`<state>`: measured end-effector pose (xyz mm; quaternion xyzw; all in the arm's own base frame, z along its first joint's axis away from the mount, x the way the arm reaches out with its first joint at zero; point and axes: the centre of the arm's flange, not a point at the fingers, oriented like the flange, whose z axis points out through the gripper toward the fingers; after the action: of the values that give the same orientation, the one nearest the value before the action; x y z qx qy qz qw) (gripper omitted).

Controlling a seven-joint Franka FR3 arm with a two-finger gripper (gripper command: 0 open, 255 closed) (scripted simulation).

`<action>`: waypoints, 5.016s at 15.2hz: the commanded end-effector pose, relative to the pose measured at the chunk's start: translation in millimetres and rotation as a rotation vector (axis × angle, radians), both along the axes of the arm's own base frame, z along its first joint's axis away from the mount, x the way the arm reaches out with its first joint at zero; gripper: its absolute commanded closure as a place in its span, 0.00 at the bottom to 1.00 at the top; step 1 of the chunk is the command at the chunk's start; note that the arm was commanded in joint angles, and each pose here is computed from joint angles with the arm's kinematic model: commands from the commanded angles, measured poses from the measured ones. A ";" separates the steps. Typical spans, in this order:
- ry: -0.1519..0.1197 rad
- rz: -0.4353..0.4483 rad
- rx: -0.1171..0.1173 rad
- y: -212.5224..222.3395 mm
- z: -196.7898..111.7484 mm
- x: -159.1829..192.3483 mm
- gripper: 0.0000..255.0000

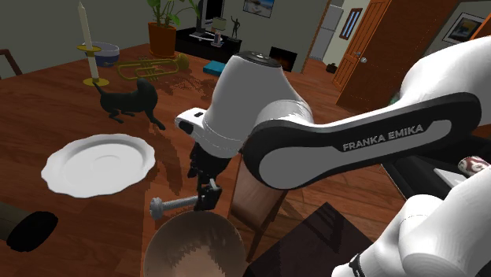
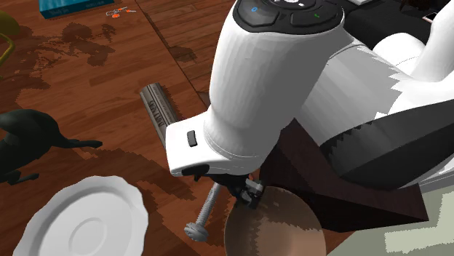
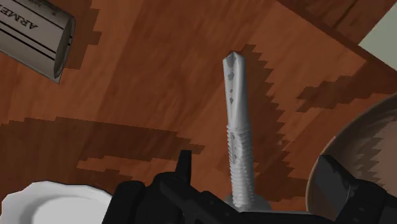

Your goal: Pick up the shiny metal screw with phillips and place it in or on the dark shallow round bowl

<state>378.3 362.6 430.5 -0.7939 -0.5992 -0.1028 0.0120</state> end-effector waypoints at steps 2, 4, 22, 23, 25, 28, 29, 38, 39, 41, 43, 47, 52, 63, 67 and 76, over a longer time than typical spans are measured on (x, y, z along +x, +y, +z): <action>-0.030 0.126 -0.023 -3.4 -16.3 3.0 0.00; -0.030 0.126 -0.023 -1.9 -26.6 4.7 0.00; -0.030 0.126 -0.023 -0.1 -39.9 7.1 1.00; -0.030 0.126 -0.023 -0.1 -39.8 7.1 1.00; -0.030 0.126 -0.023 0.0 -39.9 6.9 1.00; -0.030 0.126 -0.023 0.0 -24.1 6.9 1.00; -0.030 0.126 -0.023 0.0 -18.8 6.9 1.00; -0.030 0.126 -0.023 0.0 28.7 6.9 1.00; -0.030 0.126 -0.023 0.0 34.0 6.9 1.00; -0.030 0.126 -0.023 0.0 44.6 6.9 1.00; -0.030 0.126 -0.023 0.0 55.1 6.9 1.00; -0.030 0.126 -0.023 0.0 76.3 6.9 1.00; -0.030 0.126 -0.023 15.3 83.9 -43.5 1.00; -0.030 0.126 -0.023 41.6 68.4 -129.9 1.00; -0.030 0.126 -0.023 41.6 47.3 -129.9 1.00; -0.030 0.126 -0.023 41.6 10.6 -129.9 1.00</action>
<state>248.6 404.1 442.0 -0.7533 -0.6490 -0.1068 0.0004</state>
